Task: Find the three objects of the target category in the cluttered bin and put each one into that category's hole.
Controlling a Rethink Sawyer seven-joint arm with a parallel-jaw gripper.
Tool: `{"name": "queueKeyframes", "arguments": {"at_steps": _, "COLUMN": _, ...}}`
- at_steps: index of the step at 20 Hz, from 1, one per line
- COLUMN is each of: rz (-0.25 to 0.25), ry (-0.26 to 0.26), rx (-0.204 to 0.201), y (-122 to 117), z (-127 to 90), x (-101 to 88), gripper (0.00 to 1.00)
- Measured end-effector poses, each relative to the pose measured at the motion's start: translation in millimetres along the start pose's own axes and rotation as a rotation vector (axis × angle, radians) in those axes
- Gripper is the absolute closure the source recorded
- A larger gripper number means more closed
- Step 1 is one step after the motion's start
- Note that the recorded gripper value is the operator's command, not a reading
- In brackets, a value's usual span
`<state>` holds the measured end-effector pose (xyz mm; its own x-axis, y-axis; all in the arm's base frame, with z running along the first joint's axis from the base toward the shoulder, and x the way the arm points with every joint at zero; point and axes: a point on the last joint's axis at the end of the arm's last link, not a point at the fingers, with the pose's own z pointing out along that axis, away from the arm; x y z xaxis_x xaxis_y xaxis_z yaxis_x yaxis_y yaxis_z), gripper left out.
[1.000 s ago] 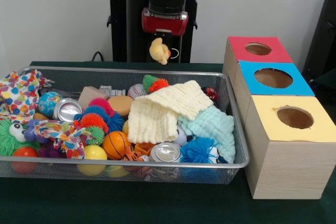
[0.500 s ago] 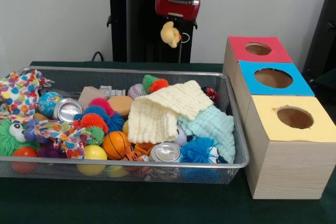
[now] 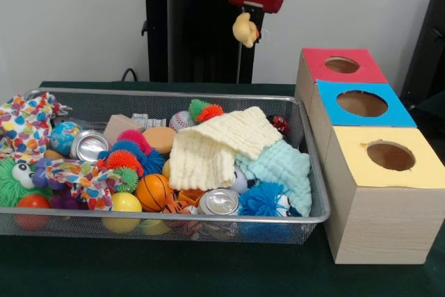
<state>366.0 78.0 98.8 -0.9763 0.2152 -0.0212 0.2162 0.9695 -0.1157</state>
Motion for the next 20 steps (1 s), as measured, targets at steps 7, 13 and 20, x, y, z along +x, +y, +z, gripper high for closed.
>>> {"name": "queueKeyframes", "arguments": {"at_steps": 7, "rz": 0.045, "ry": -0.035, "rx": -0.01, "y": 25.7, "z": -4.3, "x": 11.8, "gripper": 1.0}}
{"name": "queueKeyframes", "arguments": {"at_steps": 13, "rz": 0.117, "ry": -0.07, "rx": -0.023, "y": 45.8, "z": -3.2, "x": 21.2, "gripper": 1.0}}
{"name": "queueKeyframes", "arguments": {"at_steps": 20, "rz": 0.17, "ry": -0.066, "rx": -0.026, "y": 65.0, "z": -3.8, "x": 27.1, "gripper": 1.0}}
